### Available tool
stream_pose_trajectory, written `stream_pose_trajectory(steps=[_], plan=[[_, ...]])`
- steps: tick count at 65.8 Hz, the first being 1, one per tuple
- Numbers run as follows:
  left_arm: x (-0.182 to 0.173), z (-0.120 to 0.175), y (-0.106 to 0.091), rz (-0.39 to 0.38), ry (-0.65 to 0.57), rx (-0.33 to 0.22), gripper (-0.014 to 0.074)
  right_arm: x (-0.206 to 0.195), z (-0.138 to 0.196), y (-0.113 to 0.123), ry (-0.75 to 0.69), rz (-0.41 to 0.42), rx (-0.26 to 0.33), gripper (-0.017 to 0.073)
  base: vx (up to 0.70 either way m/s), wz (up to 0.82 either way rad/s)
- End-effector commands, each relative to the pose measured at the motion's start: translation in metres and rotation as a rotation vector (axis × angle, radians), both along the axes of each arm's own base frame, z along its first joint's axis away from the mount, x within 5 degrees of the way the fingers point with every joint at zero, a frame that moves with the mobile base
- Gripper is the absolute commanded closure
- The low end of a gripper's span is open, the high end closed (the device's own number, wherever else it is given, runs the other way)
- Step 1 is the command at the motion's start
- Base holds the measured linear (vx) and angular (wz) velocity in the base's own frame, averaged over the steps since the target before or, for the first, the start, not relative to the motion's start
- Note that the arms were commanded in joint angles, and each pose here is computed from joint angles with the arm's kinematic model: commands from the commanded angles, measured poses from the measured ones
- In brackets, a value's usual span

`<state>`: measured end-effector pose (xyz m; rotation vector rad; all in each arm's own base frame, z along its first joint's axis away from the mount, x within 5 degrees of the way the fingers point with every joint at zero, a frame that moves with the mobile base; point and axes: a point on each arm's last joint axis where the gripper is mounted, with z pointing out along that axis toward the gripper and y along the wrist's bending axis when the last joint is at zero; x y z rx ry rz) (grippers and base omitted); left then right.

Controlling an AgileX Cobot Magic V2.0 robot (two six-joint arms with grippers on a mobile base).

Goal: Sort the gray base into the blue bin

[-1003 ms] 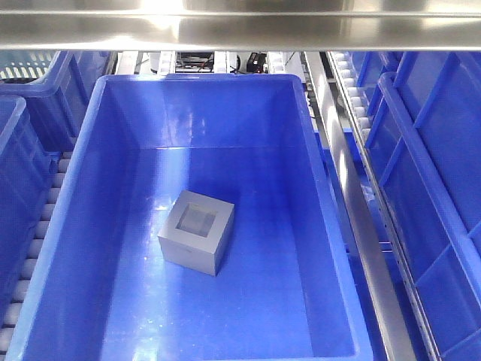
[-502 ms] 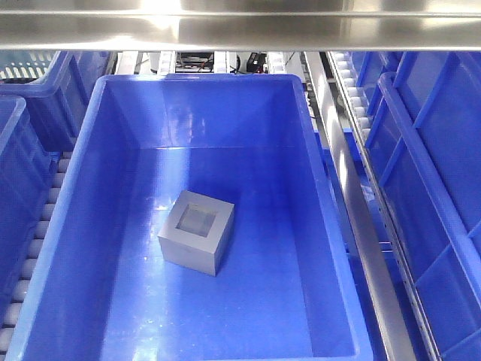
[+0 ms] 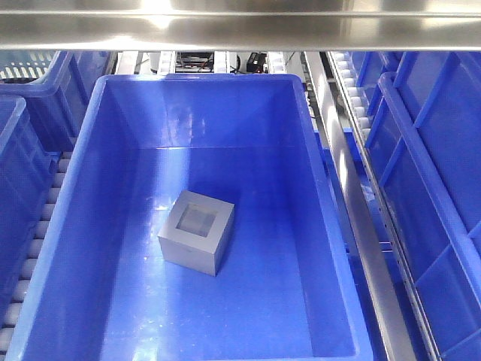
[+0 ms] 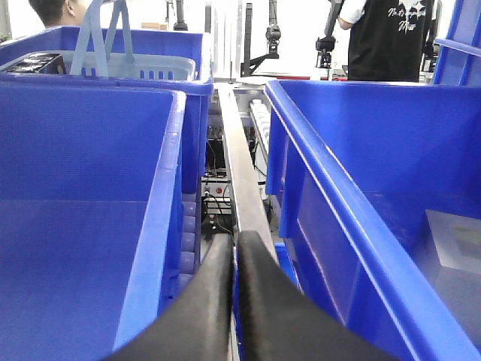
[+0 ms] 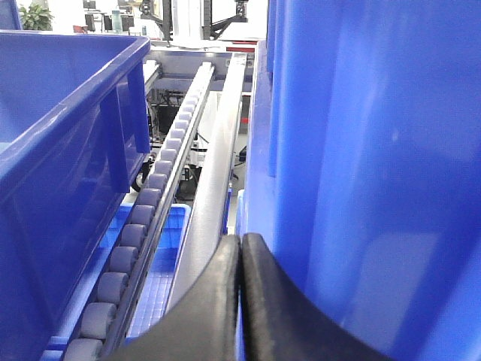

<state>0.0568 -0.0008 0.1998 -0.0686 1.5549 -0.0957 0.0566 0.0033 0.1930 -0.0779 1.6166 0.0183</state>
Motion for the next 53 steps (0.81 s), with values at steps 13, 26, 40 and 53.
stream_pose_trajectory(steps=[13, 26, 40, 53], plan=[[-0.0003, -0.0028, -0.0006, -0.01, -0.055, -0.013, 0.0599, -0.0002, 0.003, 0.0001, -0.076, 0.002, -0.011, 0.0568, 0.0, 0.0], [-0.0003, -0.0028, -0.0006, -0.01, -0.055, -0.013, 0.0599, -0.0002, 0.003, 0.0001, -0.076, 0.002, -0.011, 0.0568, 0.0, 0.0], [-0.0003, -0.0028, -0.0006, -0.01, -0.055, -0.013, 0.0599, -0.0002, 0.003, 0.0001, -0.076, 0.002, -0.011, 0.0568, 0.0, 0.0], [-0.0003, -0.0028, -0.0006, -0.01, -0.055, -0.013, 0.0599, -0.0002, 0.003, 0.0001, -0.076, 0.002, -0.011, 0.0568, 0.0, 0.0]])
